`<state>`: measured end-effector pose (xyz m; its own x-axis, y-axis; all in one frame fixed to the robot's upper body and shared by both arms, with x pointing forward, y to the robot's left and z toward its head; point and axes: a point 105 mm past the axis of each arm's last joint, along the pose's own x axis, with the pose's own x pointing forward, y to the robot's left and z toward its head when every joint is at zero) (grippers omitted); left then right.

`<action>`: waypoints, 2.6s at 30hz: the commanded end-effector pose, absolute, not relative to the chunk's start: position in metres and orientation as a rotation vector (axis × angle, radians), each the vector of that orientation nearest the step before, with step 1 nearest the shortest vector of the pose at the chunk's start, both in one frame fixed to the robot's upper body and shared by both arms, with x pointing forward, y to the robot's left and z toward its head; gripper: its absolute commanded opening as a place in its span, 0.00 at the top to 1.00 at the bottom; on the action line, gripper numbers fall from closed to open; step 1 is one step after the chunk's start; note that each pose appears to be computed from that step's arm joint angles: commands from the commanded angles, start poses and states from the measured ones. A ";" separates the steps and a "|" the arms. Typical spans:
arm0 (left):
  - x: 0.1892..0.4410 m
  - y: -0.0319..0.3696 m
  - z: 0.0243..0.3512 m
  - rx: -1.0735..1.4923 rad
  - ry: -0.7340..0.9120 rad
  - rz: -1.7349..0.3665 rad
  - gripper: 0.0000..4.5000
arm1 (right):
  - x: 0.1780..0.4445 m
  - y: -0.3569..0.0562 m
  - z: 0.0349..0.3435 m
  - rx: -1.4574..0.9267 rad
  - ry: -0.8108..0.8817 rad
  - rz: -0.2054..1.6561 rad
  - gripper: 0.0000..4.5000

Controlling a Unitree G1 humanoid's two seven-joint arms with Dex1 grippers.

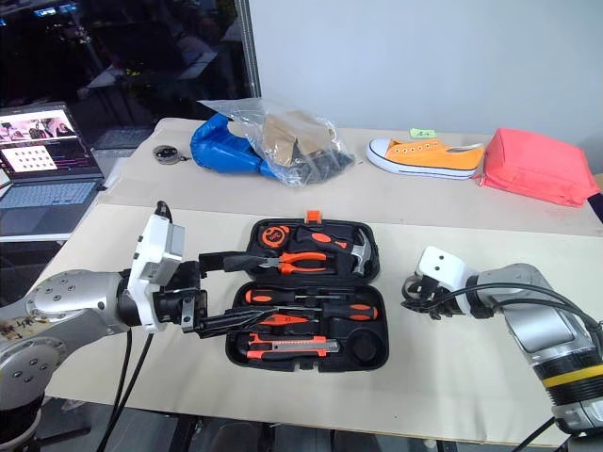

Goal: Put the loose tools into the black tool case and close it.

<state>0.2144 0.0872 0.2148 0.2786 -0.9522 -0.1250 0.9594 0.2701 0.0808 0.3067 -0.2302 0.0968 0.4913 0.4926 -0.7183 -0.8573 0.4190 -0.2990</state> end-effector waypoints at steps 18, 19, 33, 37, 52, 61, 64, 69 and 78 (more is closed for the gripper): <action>0.200 0.099 0.197 0.158 0.113 -1.281 0.06 | 0.217 -0.134 0.137 -0.721 0.458 1.368 0.99; 0.198 0.100 0.197 0.154 0.115 -1.286 0.06 | 0.215 -0.135 0.133 -0.744 0.471 1.376 0.99; 0.171 0.121 0.197 0.169 0.209 -1.374 0.06 | 0.208 -0.135 0.102 -0.788 0.584 1.421 0.99; 0.167 0.125 0.197 0.184 0.224 -1.400 0.06 | 0.210 -0.131 0.101 -0.775 0.574 1.433 0.99; 0.260 0.157 0.192 -0.006 0.177 -0.867 0.06 | 0.276 -0.124 0.195 -0.326 0.208 1.157 0.63; 0.362 0.170 0.172 -0.174 0.443 -0.548 0.06 | 0.362 -0.169 0.159 -0.197 0.500 0.716 0.63; 0.379 0.172 0.160 -0.207 0.509 -0.515 0.06 | 0.374 -0.174 0.153 -0.143 0.564 0.651 0.63; 0.387 0.159 0.145 -0.238 0.586 -0.556 0.06 | 0.384 -0.181 0.153 -0.127 0.594 0.584 0.63; 0.391 0.147 0.128 -0.286 0.655 -0.591 0.37 | 0.378 -0.185 0.132 -0.081 0.726 0.569 0.74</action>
